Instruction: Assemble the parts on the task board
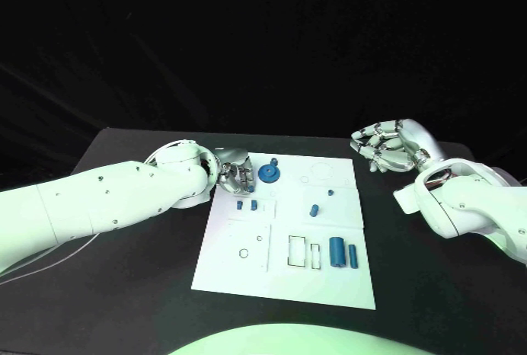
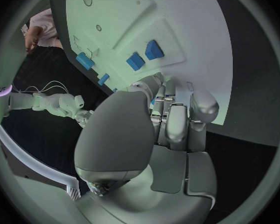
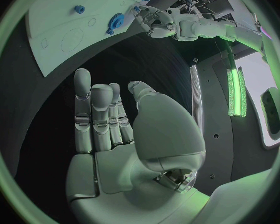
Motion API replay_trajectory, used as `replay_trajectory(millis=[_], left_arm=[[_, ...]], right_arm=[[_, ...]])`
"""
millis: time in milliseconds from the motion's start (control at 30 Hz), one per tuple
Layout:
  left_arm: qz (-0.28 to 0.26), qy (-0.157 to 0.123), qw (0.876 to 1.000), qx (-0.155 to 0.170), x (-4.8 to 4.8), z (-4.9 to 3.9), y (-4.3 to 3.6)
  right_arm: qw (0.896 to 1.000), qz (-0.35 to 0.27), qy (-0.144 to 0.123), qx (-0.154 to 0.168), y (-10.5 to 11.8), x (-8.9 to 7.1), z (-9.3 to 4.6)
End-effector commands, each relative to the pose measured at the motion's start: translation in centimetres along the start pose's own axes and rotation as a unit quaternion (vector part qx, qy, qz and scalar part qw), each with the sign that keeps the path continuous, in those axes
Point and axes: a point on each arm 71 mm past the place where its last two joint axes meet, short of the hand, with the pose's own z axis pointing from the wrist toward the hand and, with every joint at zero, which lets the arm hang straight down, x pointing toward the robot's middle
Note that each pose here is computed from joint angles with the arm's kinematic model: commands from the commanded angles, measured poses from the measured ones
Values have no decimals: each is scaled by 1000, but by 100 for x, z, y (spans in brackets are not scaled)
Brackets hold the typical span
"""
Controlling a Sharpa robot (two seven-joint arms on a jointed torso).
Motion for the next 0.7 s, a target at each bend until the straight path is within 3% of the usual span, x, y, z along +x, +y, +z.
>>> replay_trajectory(millis=[33,367,500,700], left_arm=[[-1,5,1000,-1,6,0,-6],[-3,0,1000,-6,-6,-16,32],[-12,-12,1000,-5,-30,-40,69],[-74,-47,996,4,-106,-121,168]], right_arm=[[1000,-2,5,-6,10,10,-2],[1000,-6,12,-3,-3,14,1],[999,-19,41,6,-25,50,4],[988,-97,123,4,-44,170,1]])
